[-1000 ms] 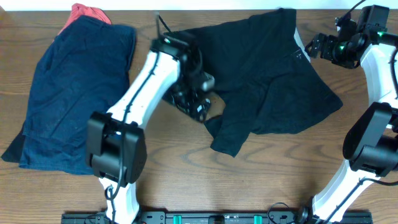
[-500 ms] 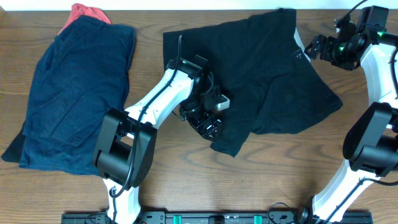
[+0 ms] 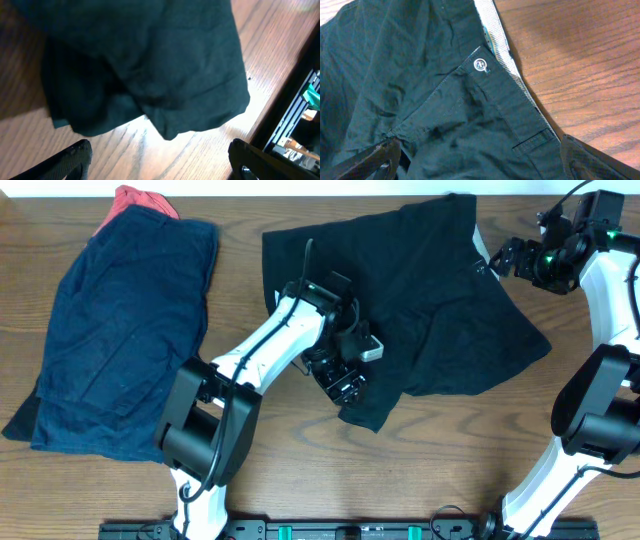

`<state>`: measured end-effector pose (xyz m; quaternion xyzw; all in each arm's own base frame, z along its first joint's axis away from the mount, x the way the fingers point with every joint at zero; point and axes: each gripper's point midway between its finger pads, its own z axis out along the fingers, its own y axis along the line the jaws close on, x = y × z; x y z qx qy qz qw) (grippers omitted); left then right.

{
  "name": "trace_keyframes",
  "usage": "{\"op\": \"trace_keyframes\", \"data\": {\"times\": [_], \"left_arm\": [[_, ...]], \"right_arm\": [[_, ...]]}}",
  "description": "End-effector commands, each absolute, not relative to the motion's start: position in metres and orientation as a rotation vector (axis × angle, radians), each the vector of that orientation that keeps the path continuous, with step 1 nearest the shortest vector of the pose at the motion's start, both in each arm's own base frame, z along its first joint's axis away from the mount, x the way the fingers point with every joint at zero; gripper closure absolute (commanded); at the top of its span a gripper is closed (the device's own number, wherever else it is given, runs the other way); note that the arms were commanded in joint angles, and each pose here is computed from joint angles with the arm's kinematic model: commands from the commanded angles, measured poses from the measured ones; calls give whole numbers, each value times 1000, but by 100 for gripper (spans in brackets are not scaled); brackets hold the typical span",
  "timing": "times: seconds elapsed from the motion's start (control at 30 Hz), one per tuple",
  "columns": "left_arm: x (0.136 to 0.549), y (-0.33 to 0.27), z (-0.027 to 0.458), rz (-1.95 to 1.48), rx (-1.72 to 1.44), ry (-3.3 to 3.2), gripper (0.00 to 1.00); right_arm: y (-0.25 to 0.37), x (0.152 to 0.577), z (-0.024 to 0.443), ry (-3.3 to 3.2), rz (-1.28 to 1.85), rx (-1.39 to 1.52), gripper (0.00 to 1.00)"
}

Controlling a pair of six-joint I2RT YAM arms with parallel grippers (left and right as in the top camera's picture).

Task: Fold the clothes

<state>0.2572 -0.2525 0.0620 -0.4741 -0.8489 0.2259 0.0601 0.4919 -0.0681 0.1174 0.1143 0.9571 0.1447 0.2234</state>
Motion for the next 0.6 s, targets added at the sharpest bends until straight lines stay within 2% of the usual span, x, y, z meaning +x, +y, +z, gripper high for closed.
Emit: {"op": "trace_keyframes", "data": {"times": [0.0,0.3,0.57], "left_arm": [[246,-248,51,654,-1431,-2527,12],[232,-239,39,637,-1377,-2497,22],[234,-258,36,653,-1355,-2552,29]], "right_arm": [[-62,494,124,2632,393,274,1],[-64,493,123,2638,380,279,1],[-63,492,123,2645,383,280,1]]}}
